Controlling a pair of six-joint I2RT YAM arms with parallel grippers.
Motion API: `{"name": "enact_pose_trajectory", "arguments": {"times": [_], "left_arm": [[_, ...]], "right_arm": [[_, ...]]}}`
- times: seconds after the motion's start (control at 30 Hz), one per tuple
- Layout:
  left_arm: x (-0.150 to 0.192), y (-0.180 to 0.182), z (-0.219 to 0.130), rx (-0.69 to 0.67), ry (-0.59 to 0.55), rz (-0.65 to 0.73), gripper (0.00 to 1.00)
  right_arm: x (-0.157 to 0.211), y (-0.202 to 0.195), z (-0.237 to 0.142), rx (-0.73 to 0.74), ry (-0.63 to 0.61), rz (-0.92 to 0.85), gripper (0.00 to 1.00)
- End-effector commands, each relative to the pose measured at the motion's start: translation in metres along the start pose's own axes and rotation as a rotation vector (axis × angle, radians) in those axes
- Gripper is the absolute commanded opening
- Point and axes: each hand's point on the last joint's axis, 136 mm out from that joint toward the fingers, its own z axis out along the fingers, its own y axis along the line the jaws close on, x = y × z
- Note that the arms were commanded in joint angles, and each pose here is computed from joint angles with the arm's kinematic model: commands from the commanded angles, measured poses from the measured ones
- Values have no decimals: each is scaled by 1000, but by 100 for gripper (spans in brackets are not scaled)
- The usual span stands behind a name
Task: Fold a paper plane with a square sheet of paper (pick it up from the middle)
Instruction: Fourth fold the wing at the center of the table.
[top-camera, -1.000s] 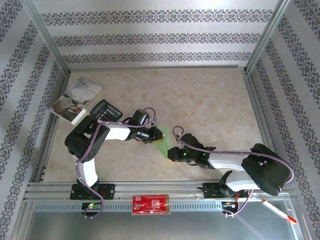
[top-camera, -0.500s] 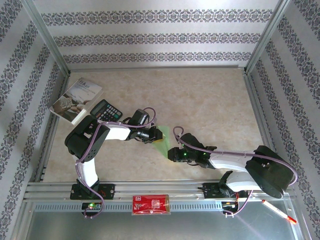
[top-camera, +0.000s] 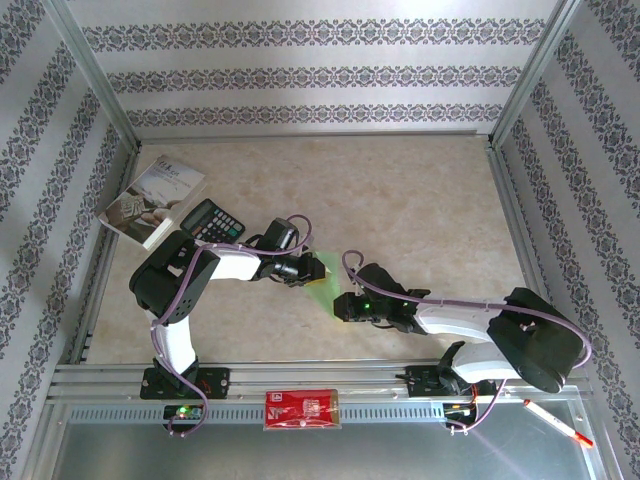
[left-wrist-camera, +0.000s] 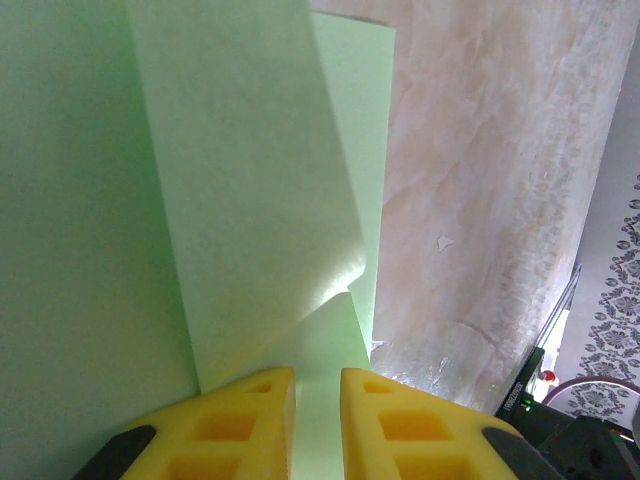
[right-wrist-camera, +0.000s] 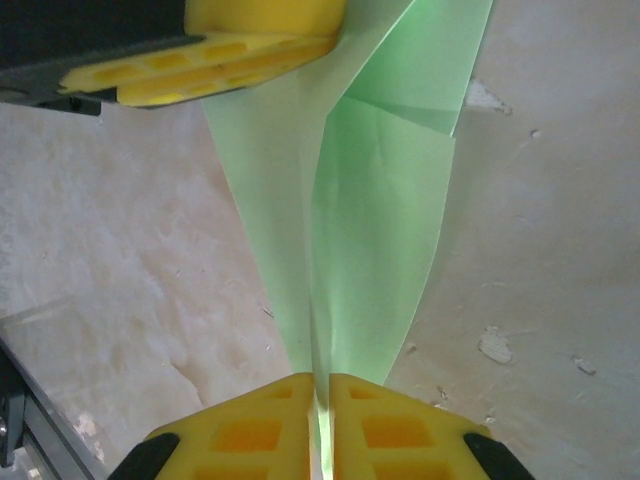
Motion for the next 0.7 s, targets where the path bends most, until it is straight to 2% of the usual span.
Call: {"name": "enact_pose_trajectory", "arguments": {"times": [0.0, 0.67], "left_arm": [[19, 55, 0, -188, 28, -69, 20], [20, 55, 0, -186, 27, -67, 20]], "right_arm": [[-3, 6, 2, -2, -4, -23, 12], [-1, 3, 1, 28, -3, -35, 16]]}}
